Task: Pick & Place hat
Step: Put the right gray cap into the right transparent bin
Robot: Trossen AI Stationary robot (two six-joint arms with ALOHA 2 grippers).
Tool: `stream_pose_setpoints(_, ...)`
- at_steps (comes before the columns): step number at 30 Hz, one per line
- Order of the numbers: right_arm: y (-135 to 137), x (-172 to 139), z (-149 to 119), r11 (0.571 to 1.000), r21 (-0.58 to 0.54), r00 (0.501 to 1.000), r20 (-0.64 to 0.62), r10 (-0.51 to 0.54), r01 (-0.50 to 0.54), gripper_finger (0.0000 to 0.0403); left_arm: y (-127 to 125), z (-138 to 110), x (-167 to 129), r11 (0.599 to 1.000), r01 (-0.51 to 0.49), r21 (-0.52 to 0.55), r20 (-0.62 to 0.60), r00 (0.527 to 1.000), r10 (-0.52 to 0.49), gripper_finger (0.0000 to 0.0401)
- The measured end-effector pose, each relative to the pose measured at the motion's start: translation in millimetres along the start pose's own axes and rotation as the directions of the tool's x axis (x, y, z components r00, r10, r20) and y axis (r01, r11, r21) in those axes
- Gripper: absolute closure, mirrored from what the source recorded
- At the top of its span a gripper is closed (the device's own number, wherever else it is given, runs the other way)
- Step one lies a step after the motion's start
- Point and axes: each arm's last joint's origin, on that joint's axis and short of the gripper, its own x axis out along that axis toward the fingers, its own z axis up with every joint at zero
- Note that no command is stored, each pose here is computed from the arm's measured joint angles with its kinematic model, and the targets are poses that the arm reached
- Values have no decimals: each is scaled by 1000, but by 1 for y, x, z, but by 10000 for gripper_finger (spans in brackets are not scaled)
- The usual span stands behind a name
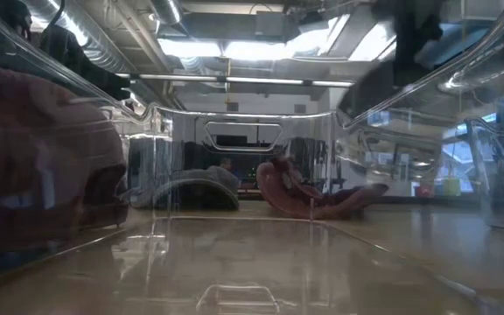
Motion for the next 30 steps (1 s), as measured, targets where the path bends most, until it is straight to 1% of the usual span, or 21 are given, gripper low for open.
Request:
stream_pose_setpoints(2, 0, -22, -1, 997, -13, 996, 59, 72, -71, 373, 0, 0, 0, 1000, -1, 0, 0, 1000, 1, 232)
stream_pose_setpoints(4, 2, -42, -4, 989, -29, 985, 87, 148, -146, 373, 0, 0, 0, 1000, -2, 0, 0, 1000, 2, 232)
stream_pose_setpoints(6, 3, -60, -9, 976, -15, 972, 86, 218, -217, 373, 0, 0, 0, 1000, -2, 0, 0, 1000, 2, 232)
stream_pose_setpoints(9, 6, -82, -18, 953, 7, 952, 52, 301, -301, 373, 0, 0, 0, 1000, -3, 0, 0, 1000, 3, 232)
stream_pose_setpoints(10, 8, -88, -19, 936, 3, 935, 58, 351, -351, 373, 0, 0, 0, 1000, -4, 0, 0, 1000, 4, 232)
stream_pose_setpoints(13, 14, -104, -27, 859, -25, 859, 24, 512, -512, 373, 1, 0, 0, 1000, -26, 0, 5, 1000, 26, 232)
stream_pose_setpoints(14, 16, -108, -31, 835, -25, 835, 12, 550, -549, 373, 1, 0, 0, 999, -39, 0, 8, 999, 39, 232)
stream_pose_setpoints(16, 20, -113, -38, 803, -7, 803, -23, 596, -596, 373, 2, 0, 0, 998, -66, 0, 14, 998, 66, 232)
stream_pose_setpoints(20, 32, -118, -47, 763, -4, 760, -92, 643, -646, 373, 3, 1, 0, 993, -114, -1, 25, 993, 114, 232)
stream_pose_setpoints(22, 39, -118, -53, 754, -17, 749, -132, 650, -657, 373, 4, 1, 0, 990, -138, -2, 30, 990, 138, 232)
stream_pose_setpoints(24, 47, -116, -59, 753, -29, 746, -172, 644, -657, 373, 5, 1, 0, 987, -162, -2, 34, 986, 162, 232)
stream_pose_setpoints(26, 56, -110, -67, 763, -48, 752, -224, 620, -644, 373, 5, 1, 0, 985, -174, -3, 35, 984, 174, 232)
stream_pose_setpoints(28, 66, -101, -76, 769, -91, 755, -289, 588, -633, 373, 5, 1, 0, 984, -178, -3, 36, 983, 178, 232)
stream_pose_setpoints(30, 76, -91, -87, 764, -140, 751, -359, 554, -630, 373, 5, 1, 0, 984, -179, -3, 36, 983, 179, 232)
